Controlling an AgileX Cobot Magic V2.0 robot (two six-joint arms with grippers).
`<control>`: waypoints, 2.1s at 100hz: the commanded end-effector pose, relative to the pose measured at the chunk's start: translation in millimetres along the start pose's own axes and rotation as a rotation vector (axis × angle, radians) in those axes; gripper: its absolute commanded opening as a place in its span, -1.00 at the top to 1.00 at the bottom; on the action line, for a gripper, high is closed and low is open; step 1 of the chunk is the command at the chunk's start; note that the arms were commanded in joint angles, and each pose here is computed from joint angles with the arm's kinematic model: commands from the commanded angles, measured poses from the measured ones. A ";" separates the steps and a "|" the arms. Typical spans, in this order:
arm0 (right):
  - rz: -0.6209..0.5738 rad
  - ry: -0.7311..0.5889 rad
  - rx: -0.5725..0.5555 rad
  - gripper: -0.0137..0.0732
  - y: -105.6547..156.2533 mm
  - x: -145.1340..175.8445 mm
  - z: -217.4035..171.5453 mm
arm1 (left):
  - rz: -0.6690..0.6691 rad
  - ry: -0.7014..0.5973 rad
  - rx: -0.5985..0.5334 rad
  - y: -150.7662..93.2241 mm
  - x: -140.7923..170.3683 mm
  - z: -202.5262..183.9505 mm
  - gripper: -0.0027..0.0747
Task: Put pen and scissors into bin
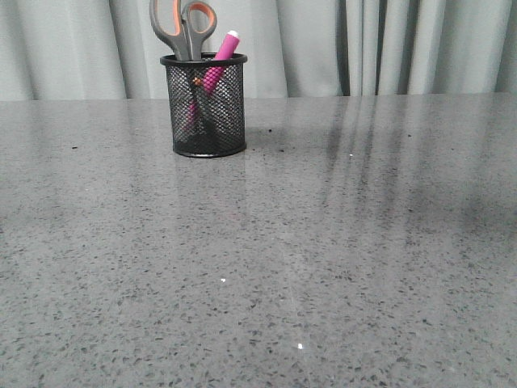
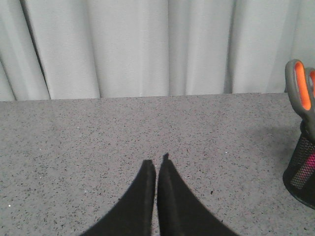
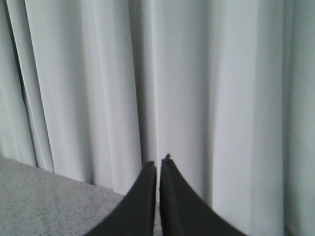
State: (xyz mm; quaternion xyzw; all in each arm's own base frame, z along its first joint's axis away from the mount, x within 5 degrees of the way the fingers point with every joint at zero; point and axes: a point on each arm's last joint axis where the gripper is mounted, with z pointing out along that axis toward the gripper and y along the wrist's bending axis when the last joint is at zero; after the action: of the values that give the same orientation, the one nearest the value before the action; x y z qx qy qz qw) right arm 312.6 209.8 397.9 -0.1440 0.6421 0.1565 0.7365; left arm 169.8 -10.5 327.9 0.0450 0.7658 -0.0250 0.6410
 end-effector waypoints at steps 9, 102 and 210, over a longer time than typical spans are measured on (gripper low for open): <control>-0.054 -0.123 0.082 0.85 -34.1 -45.8 -46.8 | -0.005 -0.051 -0.026 2.5 -11.3 -2.6 0.98; -0.128 -0.069 0.378 0.85 -92.9 96.5 -292.2 | -0.109 -0.373 -0.066 -3.3 68.6 -105.0 0.98; -0.135 -0.118 0.415 0.85 -95.4 94.2 -296.0 | -0.135 -0.379 -0.066 -2.8 68.3 -105.4 0.98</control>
State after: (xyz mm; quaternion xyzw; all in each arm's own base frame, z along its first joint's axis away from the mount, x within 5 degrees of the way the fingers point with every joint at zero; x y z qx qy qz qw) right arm 98.0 8.3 251.4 -0.0333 0.6394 0.0011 0.7682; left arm 55.3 -3.8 269.4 -0.0164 0.6479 -0.0565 0.7595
